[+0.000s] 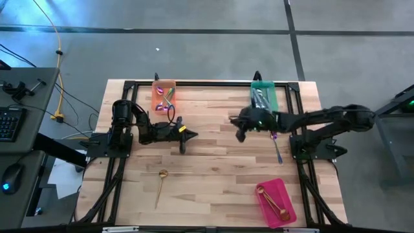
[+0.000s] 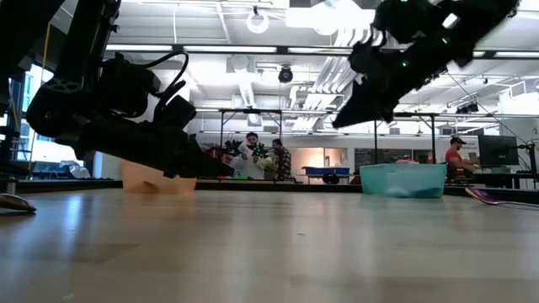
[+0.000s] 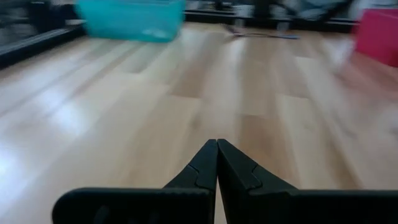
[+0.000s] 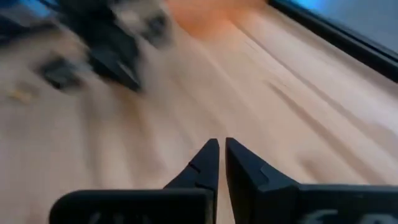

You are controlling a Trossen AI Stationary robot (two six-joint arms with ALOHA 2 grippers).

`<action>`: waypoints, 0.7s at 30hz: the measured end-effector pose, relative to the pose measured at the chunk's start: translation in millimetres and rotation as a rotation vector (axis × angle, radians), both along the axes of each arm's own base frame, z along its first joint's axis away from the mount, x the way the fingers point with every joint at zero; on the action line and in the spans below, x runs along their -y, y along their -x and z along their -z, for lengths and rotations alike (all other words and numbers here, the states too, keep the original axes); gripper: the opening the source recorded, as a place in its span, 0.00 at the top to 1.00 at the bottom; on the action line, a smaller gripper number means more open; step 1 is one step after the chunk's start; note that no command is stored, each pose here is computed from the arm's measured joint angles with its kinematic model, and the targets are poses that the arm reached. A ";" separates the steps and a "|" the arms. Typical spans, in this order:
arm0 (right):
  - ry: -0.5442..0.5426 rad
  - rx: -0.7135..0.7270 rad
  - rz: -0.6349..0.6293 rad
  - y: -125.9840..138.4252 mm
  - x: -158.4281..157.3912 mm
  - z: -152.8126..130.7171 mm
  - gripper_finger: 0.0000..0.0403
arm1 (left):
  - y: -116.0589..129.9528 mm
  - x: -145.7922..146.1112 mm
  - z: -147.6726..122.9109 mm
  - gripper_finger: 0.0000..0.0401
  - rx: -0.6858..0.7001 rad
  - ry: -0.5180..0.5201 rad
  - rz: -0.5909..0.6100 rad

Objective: Sort silverware by color (type)
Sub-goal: Put the gold spoon into the pink bin

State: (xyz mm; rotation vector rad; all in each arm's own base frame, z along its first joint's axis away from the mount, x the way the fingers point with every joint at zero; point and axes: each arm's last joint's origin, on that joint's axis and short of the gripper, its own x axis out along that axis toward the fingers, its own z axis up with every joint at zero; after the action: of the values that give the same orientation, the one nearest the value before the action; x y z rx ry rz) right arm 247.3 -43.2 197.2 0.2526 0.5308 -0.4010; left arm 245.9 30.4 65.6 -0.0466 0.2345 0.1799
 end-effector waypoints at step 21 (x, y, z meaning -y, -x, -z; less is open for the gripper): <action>0.167 0.314 -0.308 33.7 -26.2 55.0 1.00 | -13.2 58.1 -19.0 1.00 -0.144 0.238 0.158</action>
State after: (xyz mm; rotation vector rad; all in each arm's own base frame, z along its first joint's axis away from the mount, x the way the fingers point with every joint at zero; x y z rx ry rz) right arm 213.7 -17.0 142.1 0.0677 0.2197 -0.1002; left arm 259.1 -27.7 84.6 -0.2513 0.4015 -0.0028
